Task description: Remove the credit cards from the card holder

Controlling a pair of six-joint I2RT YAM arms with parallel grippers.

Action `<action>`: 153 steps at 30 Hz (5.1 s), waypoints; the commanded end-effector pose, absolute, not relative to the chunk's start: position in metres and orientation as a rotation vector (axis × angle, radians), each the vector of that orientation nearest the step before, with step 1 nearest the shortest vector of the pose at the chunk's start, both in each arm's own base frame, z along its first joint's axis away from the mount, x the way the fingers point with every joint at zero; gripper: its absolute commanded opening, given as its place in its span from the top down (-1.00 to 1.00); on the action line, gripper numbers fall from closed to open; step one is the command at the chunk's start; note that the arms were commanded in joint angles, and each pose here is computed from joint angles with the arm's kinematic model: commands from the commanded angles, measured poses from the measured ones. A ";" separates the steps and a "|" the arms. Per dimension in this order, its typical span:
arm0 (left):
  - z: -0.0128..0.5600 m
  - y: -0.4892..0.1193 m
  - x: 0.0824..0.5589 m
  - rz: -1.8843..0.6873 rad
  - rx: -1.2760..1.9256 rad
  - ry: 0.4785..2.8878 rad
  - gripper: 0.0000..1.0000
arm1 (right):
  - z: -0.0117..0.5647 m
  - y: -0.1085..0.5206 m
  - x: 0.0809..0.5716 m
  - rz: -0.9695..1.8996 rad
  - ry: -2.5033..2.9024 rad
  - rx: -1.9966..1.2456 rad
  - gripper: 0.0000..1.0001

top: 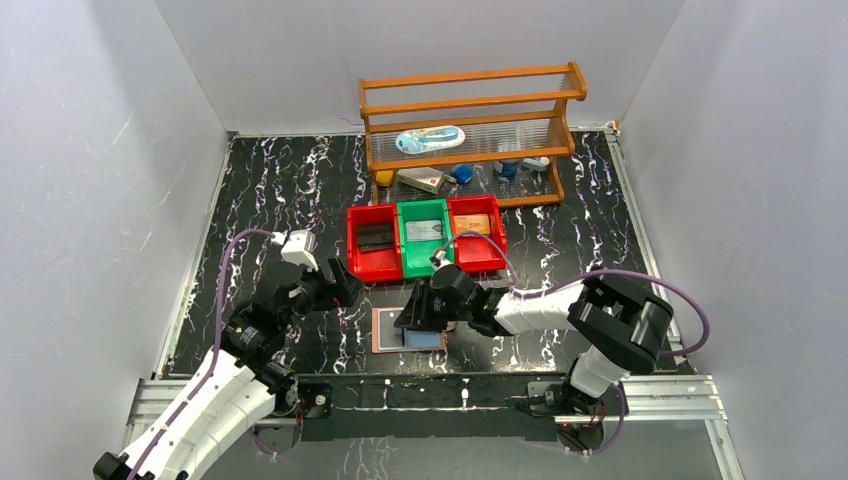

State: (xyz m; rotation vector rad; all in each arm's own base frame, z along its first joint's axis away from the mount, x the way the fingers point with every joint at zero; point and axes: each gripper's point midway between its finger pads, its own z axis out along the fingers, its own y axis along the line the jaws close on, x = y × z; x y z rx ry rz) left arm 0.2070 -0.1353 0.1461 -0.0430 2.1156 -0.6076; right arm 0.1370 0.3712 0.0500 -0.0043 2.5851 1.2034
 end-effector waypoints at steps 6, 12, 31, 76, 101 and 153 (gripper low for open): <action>0.149 -0.153 0.199 -0.737 -0.023 2.147 -0.65 | 0.035 0.379 0.139 1.191 2.620 0.020 0.10; 0.126 -0.191 0.176 -0.990 0.106 2.264 -0.30 | 0.024 0.369 0.138 1.158 2.635 0.095 0.18; 0.059 -0.204 0.154 -1.005 0.005 2.664 -0.06 | 0.025 0.364 0.141 1.141 2.621 0.144 0.19; 0.011 -0.197 0.134 -0.870 0.018 2.816 0.38 | 0.028 0.369 0.141 1.226 2.599 0.204 0.28; 0.008 -0.197 0.130 -0.879 0.020 2.823 0.47 | 0.050 0.391 0.134 1.417 2.493 0.093 0.77; 0.042 -0.212 0.150 -0.922 0.126 2.718 -0.19 | 0.026 0.335 0.145 1.092 2.586 0.239 0.43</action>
